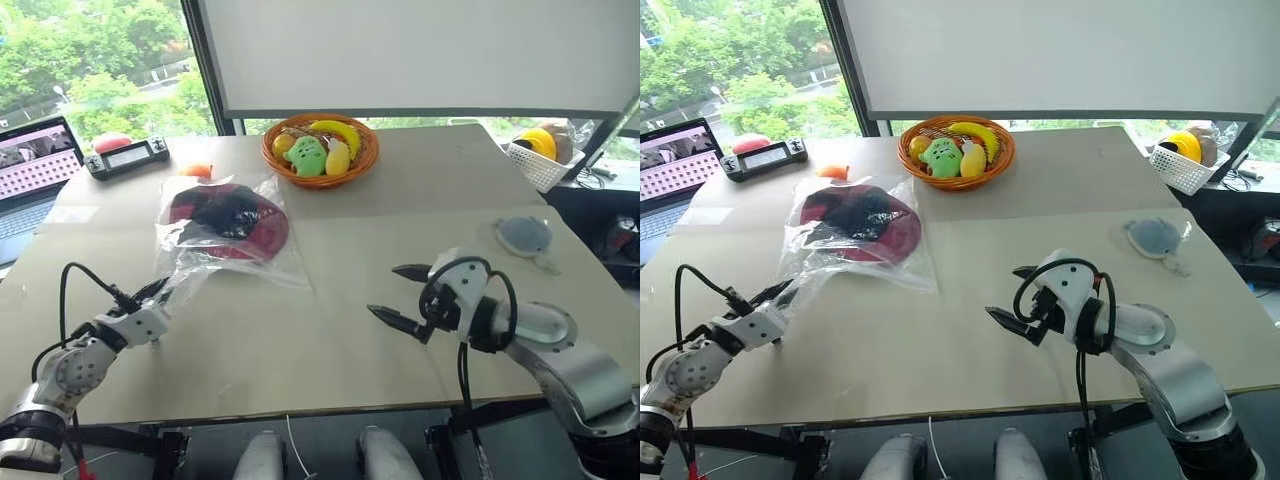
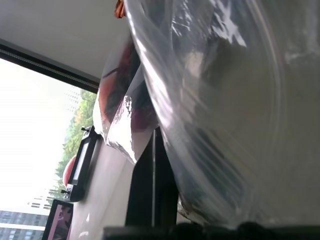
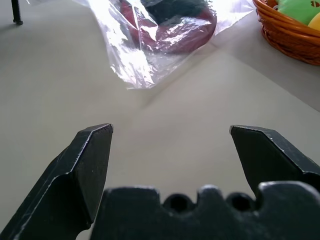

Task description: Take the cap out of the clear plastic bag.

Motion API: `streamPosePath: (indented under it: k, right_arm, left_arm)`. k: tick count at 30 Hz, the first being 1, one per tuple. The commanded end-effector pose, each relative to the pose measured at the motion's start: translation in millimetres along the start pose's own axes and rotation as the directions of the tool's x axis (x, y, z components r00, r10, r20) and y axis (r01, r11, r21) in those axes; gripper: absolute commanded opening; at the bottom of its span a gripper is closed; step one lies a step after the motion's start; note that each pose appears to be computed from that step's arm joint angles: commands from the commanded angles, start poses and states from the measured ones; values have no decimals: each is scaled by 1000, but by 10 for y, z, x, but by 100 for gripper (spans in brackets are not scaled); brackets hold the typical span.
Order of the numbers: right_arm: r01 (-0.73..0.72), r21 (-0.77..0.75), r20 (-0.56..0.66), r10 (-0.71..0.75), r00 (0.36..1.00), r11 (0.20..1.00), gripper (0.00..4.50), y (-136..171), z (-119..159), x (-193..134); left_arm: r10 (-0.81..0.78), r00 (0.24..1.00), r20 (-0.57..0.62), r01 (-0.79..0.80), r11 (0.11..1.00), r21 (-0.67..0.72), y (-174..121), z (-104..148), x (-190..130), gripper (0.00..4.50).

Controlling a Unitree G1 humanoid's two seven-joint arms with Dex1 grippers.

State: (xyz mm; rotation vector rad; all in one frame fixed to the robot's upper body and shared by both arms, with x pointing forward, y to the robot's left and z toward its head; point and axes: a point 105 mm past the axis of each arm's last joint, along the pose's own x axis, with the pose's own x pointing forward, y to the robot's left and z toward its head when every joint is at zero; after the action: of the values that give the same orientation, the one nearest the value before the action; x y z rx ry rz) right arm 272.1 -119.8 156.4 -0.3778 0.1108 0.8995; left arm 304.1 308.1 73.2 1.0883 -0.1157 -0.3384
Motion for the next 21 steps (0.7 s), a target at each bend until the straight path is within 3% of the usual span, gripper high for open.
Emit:
streamPosePath:
  k: [1, 7, 8, 12, 16, 21]
  right_arm:
    - [-4, -43, 48, 6, 999, 999, 450, 9, 127, 6]
    - [-10, -42, 53, 12, 999, 999, 450, 26, 135, 22]
    - [-11, -42, 53, 13, 998, 999, 450, 27, 134, 23]
    - [-15, -39, 52, 17, 999, 999, 450, 27, 122, 28]
    - [-17, -41, 48, 19, 999, 999, 450, 7, 102, 32]
    - [-16, -42, 48, 18, 999, 999, 450, -13, 94, 29]
  left_arm:
    - [-58, 993, -105, 56, 998, -25, -146, -234, -153, 217]
    - [-65, 993, -95, 61, 997, -45, -178, -253, -233, 432]
    - [-55, 995, -77, 51, 997, -56, -171, -230, -254, 445]
    - [-78, 996, -37, 76, 996, -46, -196, -202, -458, 445]
    - [-108, 989, -104, 109, 994, -4, -149, -345, -683, 445]
    - [57, 981, -187, -68, 996, -53, 248, -487, -663, 445]
